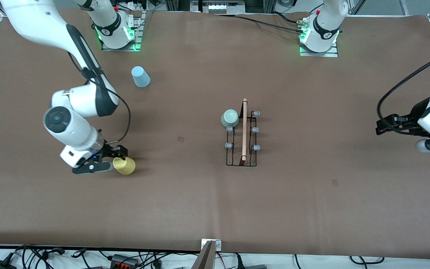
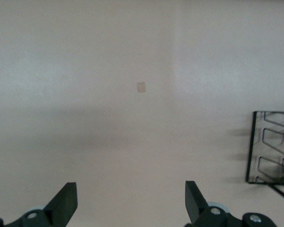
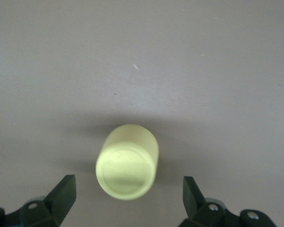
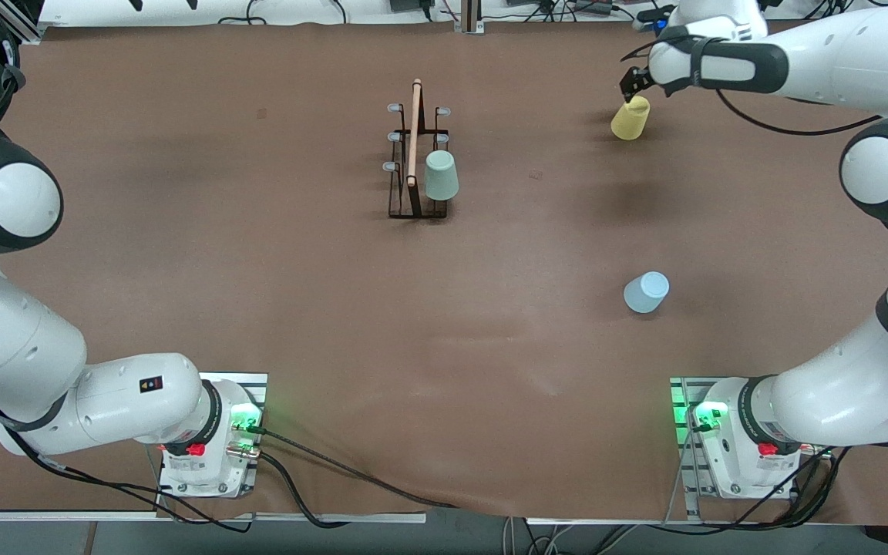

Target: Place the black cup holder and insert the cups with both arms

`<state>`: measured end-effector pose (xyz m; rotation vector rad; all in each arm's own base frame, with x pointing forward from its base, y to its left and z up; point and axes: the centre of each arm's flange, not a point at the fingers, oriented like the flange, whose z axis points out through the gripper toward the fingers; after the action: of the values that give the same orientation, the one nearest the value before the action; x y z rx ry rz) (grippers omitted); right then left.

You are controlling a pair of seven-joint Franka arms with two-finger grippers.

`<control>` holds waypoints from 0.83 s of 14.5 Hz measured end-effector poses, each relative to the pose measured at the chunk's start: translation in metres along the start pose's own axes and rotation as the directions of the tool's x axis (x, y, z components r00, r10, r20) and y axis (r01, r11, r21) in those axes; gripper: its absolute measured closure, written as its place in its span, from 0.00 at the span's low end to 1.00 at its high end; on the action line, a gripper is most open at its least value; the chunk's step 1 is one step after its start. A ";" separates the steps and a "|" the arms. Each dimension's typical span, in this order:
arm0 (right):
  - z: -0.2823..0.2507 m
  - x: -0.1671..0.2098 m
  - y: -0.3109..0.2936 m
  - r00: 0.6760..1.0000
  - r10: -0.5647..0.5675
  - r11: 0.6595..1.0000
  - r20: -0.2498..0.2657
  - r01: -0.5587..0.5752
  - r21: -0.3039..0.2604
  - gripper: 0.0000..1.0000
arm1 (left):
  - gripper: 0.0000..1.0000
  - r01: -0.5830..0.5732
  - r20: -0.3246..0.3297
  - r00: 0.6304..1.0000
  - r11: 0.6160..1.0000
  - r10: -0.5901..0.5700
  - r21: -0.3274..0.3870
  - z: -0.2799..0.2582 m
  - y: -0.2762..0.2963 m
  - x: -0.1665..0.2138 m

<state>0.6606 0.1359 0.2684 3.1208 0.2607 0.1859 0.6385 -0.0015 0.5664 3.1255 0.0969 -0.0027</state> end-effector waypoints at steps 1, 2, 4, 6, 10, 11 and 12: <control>0.007 0.000 -0.005 1.000 -0.006 1.000 -0.002 0.006 0.004 0.00 | 0.00 0.018 -0.029 0.999 1.000 -0.019 -0.012 0.001 -0.006 -0.006; 0.012 -0.001 -0.009 1.000 -0.011 1.000 -0.001 0.011 0.006 0.00 | 0.00 0.007 -0.058 0.998 1.000 -0.008 -0.015 0.002 -0.009 -0.013; 0.016 -0.002 -0.011 1.000 -0.015 1.000 -0.001 0.015 0.008 0.00 | 0.00 -0.044 -0.095 0.995 0.999 0.043 -0.009 0.003 -0.005 -0.033; 0.019 -0.002 -0.010 1.000 -0.013 1.000 0.002 0.013 0.008 0.00 | 0.00 -0.082 -0.107 0.991 0.996 0.084 0.023 -0.004 0.000 -0.059; 0.024 -0.003 -0.006 1.000 -0.007 1.000 0.003 0.007 0.006 0.00 | 0.00 -0.113 -0.107 0.987 0.992 0.119 0.063 -0.009 0.008 -0.086; 0.026 -0.002 -0.006 1.000 -0.007 1.000 -0.001 0.007 0.007 0.00 | 0.00 -0.109 -0.104 0.988 0.992 0.116 0.063 -0.007 0.006 -0.086; 0.028 -0.002 -0.006 1.000 -0.007 1.000 -0.002 0.007 0.008 0.07 | 0.00 -0.103 -0.101 0.989 0.993 0.109 0.062 -0.005 0.002 -0.086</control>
<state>0.6605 0.1419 0.2401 3.1273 0.2733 0.1883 0.5524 -0.0089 0.5719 3.1820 -0.0702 0.1615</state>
